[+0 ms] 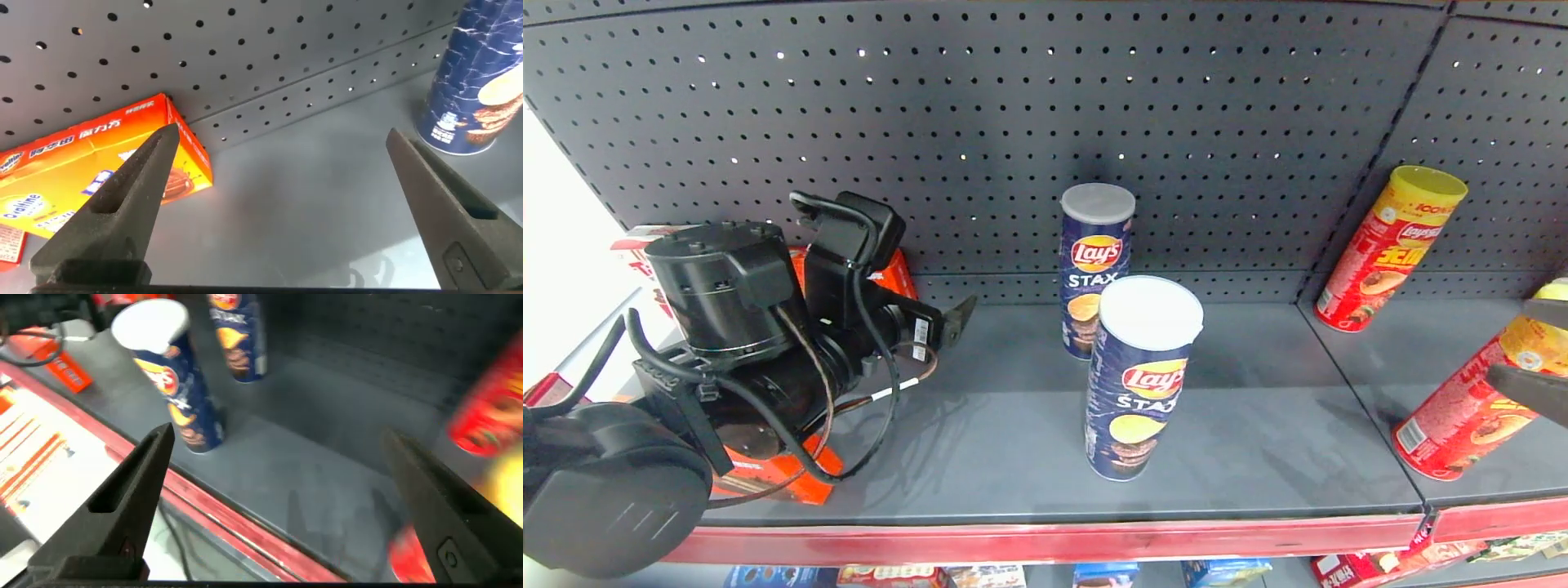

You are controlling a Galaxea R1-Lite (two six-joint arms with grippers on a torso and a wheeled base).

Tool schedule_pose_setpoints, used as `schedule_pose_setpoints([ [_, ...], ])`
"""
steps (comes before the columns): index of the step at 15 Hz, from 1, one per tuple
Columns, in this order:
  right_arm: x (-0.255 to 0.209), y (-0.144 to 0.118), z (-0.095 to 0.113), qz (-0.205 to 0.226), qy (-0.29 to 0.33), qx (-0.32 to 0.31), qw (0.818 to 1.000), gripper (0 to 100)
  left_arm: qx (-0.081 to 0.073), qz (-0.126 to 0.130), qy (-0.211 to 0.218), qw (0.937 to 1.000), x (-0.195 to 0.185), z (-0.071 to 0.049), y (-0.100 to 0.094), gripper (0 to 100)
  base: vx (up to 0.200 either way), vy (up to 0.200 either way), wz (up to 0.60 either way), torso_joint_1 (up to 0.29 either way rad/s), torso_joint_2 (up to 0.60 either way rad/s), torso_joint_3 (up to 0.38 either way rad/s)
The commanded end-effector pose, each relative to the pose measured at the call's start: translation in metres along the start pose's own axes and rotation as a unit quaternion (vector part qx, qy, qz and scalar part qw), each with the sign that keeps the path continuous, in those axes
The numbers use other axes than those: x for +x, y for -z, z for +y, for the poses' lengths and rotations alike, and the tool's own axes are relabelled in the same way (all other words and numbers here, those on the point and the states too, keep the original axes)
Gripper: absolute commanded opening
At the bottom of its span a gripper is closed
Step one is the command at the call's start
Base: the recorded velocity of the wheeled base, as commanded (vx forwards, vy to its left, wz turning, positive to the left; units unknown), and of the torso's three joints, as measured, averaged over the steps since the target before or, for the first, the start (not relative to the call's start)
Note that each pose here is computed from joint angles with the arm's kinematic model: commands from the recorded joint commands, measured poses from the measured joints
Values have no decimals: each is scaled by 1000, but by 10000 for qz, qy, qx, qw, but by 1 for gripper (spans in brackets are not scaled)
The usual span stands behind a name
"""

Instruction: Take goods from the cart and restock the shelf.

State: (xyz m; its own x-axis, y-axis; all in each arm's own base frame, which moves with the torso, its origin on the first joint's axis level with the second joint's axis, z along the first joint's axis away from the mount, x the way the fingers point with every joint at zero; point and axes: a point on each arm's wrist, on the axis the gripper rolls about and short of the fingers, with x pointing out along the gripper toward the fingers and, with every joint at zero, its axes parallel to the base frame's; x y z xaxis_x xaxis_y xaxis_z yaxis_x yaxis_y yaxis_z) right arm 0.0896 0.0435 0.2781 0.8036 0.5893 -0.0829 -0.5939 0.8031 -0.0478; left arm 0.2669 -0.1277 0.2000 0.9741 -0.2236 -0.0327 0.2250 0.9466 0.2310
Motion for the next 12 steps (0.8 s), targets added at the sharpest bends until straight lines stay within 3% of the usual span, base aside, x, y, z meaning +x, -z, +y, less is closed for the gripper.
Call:
schedule_pose_setpoints([
  [1,25,3,0,268,-256,32,9993,100,-2,-15,3,10000,2,-1,1,100,0,0,0,0,0,0],
  [8,59,-15,11,322,-777,-27,9965,100,3,-23,1,10000,14,-4,1,100,0,0,0,0,0,0],
  [12,78,-4,20,715,-1026,-16,9921,100,2,-30,0,10000,15,-5,1,100,0,0,0,0,0,0],
])
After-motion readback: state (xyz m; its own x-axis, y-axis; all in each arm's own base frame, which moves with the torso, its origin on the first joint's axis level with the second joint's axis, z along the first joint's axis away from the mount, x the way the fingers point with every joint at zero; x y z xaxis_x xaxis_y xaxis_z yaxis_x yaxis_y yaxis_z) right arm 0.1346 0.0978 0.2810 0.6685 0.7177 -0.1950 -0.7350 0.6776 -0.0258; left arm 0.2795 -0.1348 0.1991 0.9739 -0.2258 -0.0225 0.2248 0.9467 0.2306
